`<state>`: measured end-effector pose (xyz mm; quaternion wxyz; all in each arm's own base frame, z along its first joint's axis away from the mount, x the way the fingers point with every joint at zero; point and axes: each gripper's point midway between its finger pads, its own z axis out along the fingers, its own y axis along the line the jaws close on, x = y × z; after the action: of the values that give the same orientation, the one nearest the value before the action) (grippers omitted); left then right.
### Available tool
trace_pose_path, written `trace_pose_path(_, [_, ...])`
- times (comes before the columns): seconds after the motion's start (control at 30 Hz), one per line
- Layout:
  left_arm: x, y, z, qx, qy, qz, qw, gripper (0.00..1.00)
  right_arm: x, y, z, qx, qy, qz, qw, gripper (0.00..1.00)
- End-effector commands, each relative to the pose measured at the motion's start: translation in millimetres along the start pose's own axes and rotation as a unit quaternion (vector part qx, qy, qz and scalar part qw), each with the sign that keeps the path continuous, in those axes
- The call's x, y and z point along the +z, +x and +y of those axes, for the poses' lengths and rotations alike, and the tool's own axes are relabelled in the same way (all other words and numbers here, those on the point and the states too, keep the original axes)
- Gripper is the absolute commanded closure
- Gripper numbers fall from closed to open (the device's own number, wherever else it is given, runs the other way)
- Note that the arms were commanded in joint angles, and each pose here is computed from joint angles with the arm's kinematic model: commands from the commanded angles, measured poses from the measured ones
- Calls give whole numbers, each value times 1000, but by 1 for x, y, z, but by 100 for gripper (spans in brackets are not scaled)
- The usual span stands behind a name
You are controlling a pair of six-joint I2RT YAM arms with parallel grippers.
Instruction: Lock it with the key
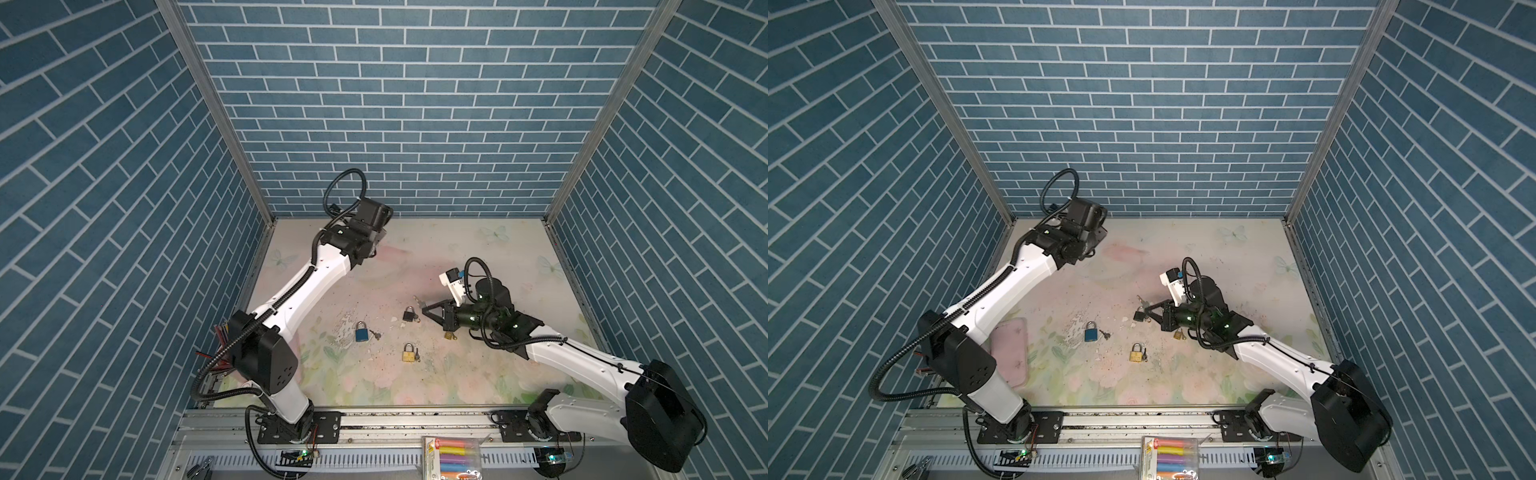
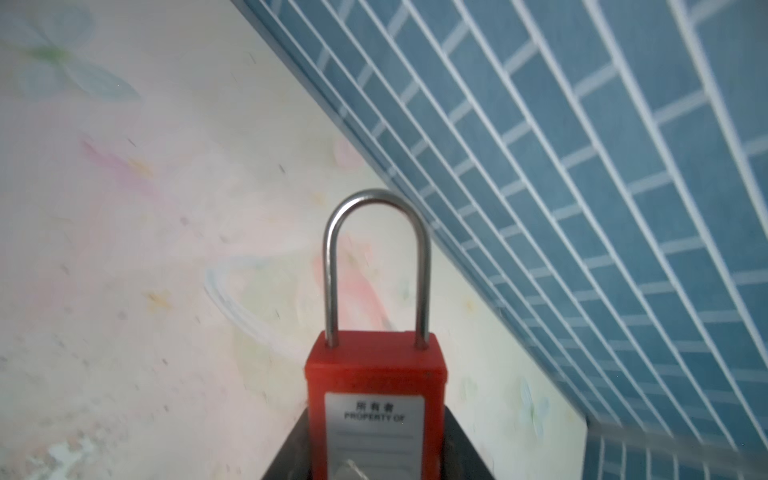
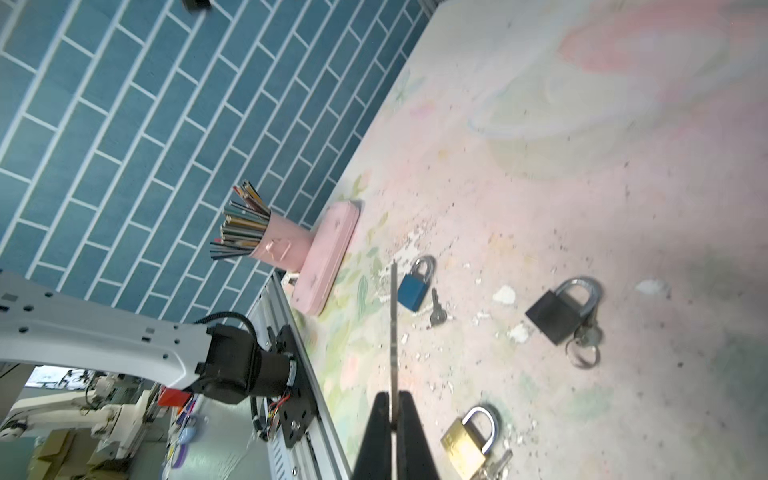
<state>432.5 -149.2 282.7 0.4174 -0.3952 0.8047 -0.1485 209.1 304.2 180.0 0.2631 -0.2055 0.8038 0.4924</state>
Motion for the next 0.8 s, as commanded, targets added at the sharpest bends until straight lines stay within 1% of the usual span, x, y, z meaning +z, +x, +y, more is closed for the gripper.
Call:
trace_pose_path(0.0, [-24, -19, -12, -14, 27, -54, 998, 100, -3, 1, 6, -10, -7, 9, 1000, 100])
trace_pose_path(0.07, [-19, -10, -13, 1, 35, -40, 999, 100, -4, -2, 3, -10, 7, 6, 1000, 100])
trace_pose_path(0.13, [-15, 2, -16, 34, 44, -22, 998, 100, -8, -9, -3, -8, 34, -1, 999, 100])
trace_pose_path(0.2, [-10, 20, -19, 89, 46, -6, 995, 100, -14, -18, -14, 8, 70, -10, 997, 100])
trace_pose_path(0.27, [-7, 40, -18, 155, 38, 3, 987, 100, -22, -28, -22, 22, 92, -22, 995, 100])
trace_pose_path(0.33, [-2, 67, -15, 228, 28, 18, 973, 100, -27, -36, -28, 28, 102, -31, 994, 100])
trace_pose_path(0.4, [5, 94, -3, 285, 0, 35, 958, 100, -32, -44, -37, 39, 112, -41, 992, 100])
trace_pose_path(0.47, [14, 123, 9, 336, -16, 61, 940, 100, -35, -47, -46, 52, 121, -43, 990, 100])
trace_pose_path(0.53, [21, 147, 19, 375, -24, 78, 923, 100, -36, -47, -59, 71, 134, -36, 988, 100])
trace_pose_path(0.57, [25, 158, 25, 391, -31, 85, 916, 100, -36, -45, -65, 83, 138, -30, 986, 100])
trace_pose_path(0.63, [33, 176, 33, 408, -33, 100, 907, 100, -33, -42, -74, 101, 141, -16, 985, 100])
trace_pose_path(0.77, [51, 206, 45, 426, -25, 138, 894, 100, -24, -31, -87, 129, 138, 7, 982, 100])
